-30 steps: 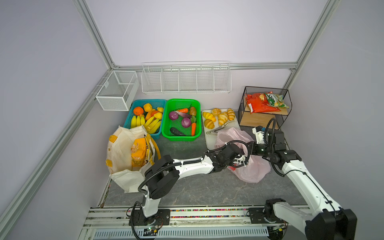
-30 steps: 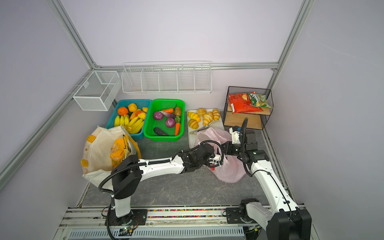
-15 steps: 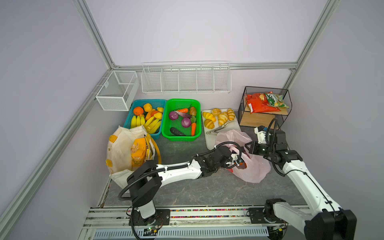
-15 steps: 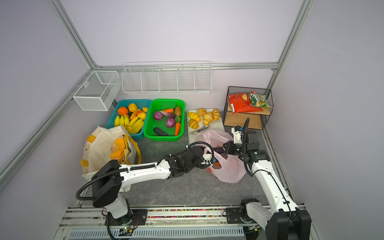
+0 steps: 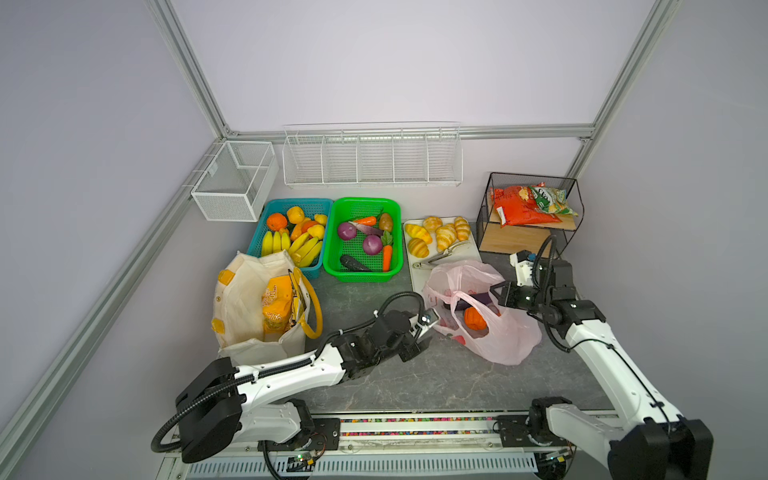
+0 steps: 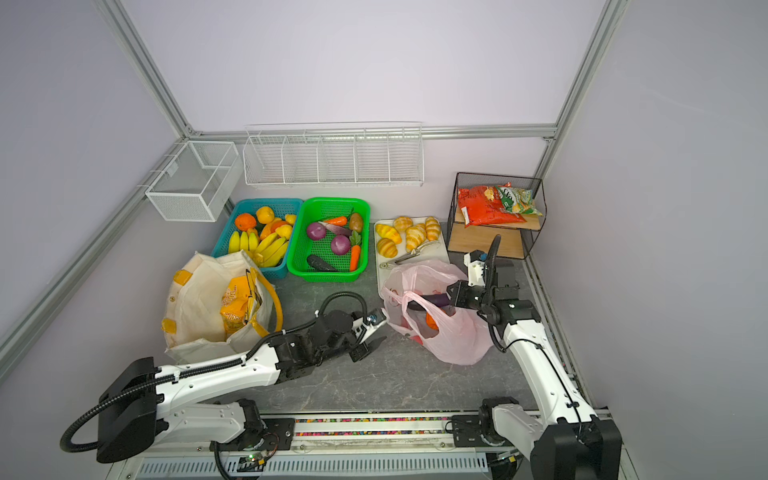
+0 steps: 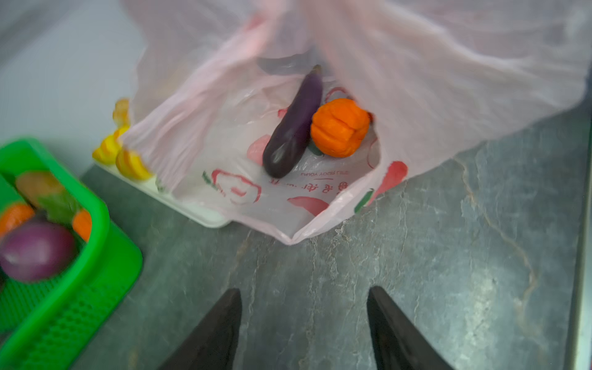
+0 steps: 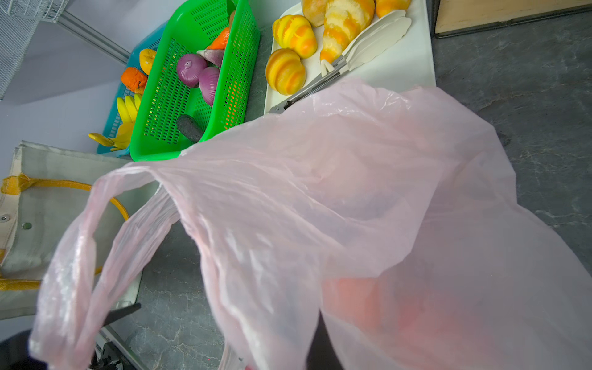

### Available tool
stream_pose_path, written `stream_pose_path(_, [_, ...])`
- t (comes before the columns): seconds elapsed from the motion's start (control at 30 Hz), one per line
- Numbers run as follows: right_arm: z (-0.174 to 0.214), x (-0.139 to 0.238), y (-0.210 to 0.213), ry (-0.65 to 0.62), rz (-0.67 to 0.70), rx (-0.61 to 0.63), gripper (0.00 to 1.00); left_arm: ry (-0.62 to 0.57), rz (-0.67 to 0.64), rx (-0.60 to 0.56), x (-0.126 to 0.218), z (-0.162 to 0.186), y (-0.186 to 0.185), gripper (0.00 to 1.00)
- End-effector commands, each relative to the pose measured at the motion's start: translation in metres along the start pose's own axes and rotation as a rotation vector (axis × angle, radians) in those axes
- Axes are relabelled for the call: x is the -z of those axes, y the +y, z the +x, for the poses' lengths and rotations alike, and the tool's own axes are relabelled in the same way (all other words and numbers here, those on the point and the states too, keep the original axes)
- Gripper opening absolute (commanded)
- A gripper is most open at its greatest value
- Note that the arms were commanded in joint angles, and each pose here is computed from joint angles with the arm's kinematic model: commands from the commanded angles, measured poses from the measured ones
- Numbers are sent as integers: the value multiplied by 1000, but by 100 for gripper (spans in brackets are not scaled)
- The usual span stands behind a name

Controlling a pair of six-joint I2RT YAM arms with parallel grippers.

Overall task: Place the mixed food into the grocery bags and tie them
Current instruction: 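Open the left gripper and withdraw it from the pink bag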

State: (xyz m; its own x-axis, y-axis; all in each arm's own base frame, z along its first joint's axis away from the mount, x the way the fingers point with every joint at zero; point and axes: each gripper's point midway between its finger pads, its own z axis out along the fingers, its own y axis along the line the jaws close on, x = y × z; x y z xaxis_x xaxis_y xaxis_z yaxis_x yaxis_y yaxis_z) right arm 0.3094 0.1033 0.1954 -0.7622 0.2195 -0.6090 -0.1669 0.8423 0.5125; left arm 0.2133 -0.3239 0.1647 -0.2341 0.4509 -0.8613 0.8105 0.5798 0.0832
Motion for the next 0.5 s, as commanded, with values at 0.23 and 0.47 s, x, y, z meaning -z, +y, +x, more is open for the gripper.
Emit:
stream_pose_path(0.23, [-4,4,3,-31,-20,0,6,-53,18,886,-65,-12,34,73])
stream_pose_path(0.47, [-5,5,5,-42,-24,5,6,-4,159,916,-109,-12,11,47])
